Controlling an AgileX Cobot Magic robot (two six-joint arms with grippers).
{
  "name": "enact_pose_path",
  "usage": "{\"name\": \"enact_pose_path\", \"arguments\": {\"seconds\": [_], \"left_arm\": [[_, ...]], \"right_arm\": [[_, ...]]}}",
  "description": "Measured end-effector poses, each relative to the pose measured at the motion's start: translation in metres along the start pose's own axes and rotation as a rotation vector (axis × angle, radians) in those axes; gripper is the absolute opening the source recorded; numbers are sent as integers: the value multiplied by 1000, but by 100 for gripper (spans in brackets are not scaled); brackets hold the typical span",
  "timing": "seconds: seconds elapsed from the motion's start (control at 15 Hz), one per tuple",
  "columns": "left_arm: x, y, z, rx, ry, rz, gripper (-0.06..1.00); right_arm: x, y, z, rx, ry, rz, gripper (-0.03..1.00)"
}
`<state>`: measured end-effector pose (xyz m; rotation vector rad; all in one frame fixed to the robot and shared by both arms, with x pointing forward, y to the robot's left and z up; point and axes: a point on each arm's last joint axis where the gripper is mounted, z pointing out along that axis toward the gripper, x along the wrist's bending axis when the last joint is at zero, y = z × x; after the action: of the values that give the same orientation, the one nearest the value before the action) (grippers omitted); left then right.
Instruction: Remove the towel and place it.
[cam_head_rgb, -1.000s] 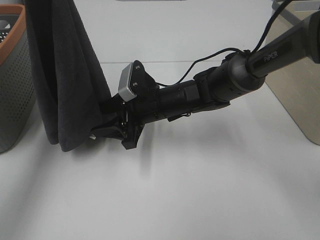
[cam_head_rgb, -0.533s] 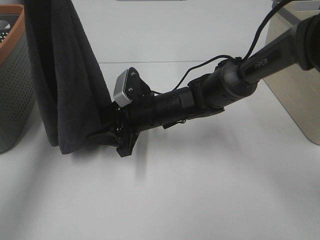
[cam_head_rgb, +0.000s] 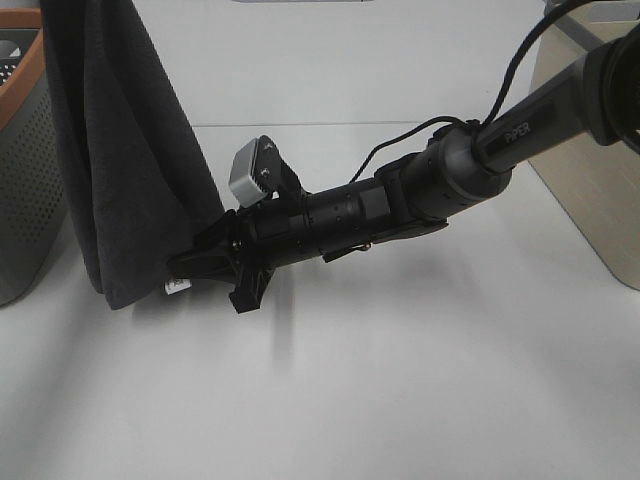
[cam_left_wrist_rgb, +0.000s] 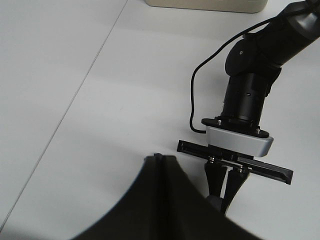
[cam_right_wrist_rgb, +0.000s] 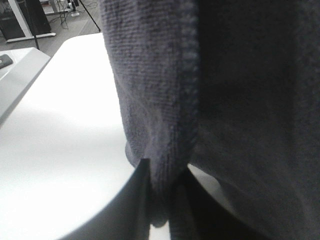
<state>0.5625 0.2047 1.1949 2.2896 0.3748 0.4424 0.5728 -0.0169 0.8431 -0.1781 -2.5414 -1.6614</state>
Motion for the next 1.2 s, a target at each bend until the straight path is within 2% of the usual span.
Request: {"name": "enact_pose_path", "arguments": {"seconds": [0.07,0.27,0.33,0.53,0.8,0.93,1.13,1.2], "left_arm": [[0,-1,0,9,4,-11,0],[1,-3,0,32,17,-72,0],[5,-2,0,16,52,-87,0],[11,1,-1,-27,123,-182,0],[20,4,0,-83,197,-315,0],[24,1,8,-79,191,-349,0],[29,-8,25,-96,177,-411,0],[30,-9,28,-108,177,-426,0]], "right_arm": [[0,3,-1,-4,-1,27,4],[7,17,-11,51,45,67,2],[9,26,-29,149,78,77,2],[3,38,-71,291,43,138,2],[7,72,-142,503,-122,119,2],[19,97,-171,605,-223,52,2],[29,131,-206,703,-404,6,2],[30,137,-212,717,-434,-1,2]]}}
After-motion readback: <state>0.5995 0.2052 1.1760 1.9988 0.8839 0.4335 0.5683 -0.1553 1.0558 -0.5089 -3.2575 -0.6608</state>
